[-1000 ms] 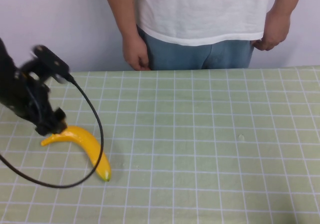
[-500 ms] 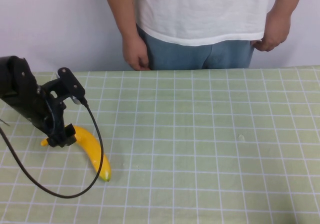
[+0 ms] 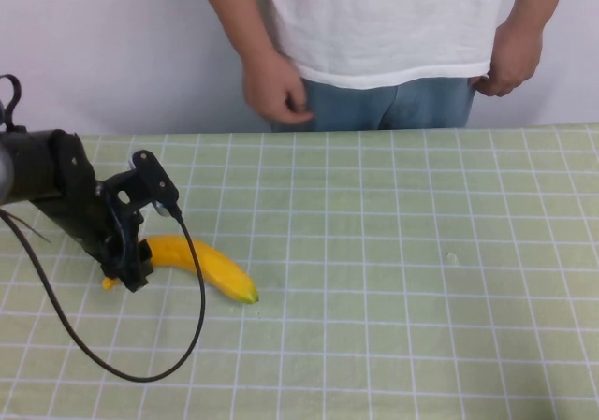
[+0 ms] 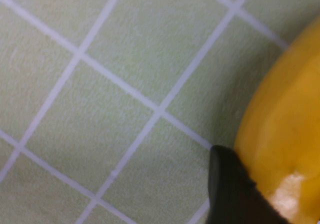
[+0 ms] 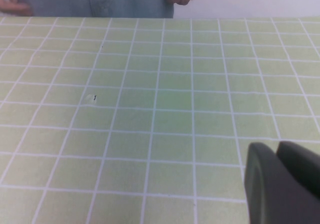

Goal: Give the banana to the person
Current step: Pick up the banana, then hand the grabbed banana to the person

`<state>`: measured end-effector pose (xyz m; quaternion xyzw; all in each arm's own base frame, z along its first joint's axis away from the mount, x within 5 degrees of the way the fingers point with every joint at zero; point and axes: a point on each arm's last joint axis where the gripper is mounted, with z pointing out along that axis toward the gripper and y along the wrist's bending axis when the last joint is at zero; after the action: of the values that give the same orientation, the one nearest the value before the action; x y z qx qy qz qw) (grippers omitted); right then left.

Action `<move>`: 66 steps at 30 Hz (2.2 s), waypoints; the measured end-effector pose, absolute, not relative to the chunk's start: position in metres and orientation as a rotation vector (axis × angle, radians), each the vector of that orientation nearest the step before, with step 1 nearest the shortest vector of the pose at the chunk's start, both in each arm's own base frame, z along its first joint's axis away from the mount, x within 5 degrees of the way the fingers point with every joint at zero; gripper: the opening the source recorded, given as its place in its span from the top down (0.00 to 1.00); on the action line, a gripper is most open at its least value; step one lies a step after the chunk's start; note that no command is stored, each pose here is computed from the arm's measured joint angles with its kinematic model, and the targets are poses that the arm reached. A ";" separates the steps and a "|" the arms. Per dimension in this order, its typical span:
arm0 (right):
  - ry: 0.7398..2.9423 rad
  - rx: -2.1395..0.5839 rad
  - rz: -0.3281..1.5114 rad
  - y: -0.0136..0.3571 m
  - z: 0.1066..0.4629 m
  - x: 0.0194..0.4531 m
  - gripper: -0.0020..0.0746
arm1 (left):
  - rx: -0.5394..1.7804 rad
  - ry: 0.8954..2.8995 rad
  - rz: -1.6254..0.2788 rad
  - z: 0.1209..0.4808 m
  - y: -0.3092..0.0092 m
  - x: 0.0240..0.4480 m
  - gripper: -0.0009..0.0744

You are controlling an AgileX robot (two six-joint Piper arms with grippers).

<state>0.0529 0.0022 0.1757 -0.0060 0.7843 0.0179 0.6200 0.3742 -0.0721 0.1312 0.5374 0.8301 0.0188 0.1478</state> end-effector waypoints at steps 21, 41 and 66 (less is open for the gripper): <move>1.803 -0.015 0.039 0.002 0.176 0.053 0.98 | 0.895 2.491 0.040 0.207 -0.043 0.370 0.63; 1.803 -0.015 0.039 0.002 0.176 0.053 0.98 | 0.862 2.456 -0.144 0.359 -0.173 0.312 0.63; 1.803 -0.016 0.039 0.002 0.176 0.053 0.98 | 0.903 2.637 -0.084 0.314 -0.214 0.331 0.30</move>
<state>0.0530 0.0021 0.1757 -0.0068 0.7843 0.0168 0.6201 0.3314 -0.2140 0.3144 0.3187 0.9310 -0.0297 0.1755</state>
